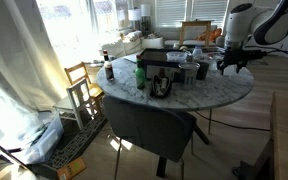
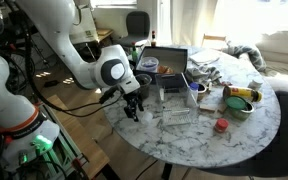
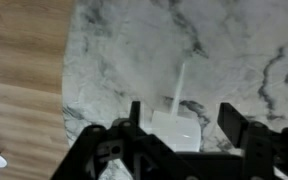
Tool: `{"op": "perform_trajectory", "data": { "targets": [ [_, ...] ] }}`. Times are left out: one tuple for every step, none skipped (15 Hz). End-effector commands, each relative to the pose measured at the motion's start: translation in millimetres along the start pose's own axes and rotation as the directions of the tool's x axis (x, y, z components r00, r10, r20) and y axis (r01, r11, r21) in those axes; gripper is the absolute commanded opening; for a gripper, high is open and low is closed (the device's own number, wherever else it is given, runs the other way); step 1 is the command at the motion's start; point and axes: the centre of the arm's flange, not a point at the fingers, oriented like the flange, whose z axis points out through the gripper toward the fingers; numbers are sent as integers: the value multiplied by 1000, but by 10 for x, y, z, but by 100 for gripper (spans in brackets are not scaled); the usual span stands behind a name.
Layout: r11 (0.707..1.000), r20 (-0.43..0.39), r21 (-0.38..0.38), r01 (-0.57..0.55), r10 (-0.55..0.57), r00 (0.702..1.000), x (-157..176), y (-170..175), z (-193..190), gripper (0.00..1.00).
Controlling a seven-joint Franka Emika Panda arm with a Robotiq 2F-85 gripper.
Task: Turn the small plastic cup over
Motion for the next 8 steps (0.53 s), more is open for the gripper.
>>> {"op": "perform_trajectory", "data": {
  "targets": [
    [999, 18, 38, -8, 7, 1000, 88, -136, 225, 47],
    [999, 22, 49, -4, 3, 1000, 94, -158, 242, 44],
    [998, 26, 58, -2, 1, 1000, 93, -181, 262, 42],
    [998, 30, 66, 3, -5, 1000, 86, -204, 279, 37],
    [997, 29, 74, 3, -5, 1000, 86, -232, 286, 32],
    [997, 30, 76, 5, -7, 1000, 84, -247, 294, 27],
    [997, 28, 73, 6, -8, 1000, 83, -250, 302, 18],
    [998, 19, 67, 4, -5, 1000, 100, -243, 286, 4]
  ]
}}
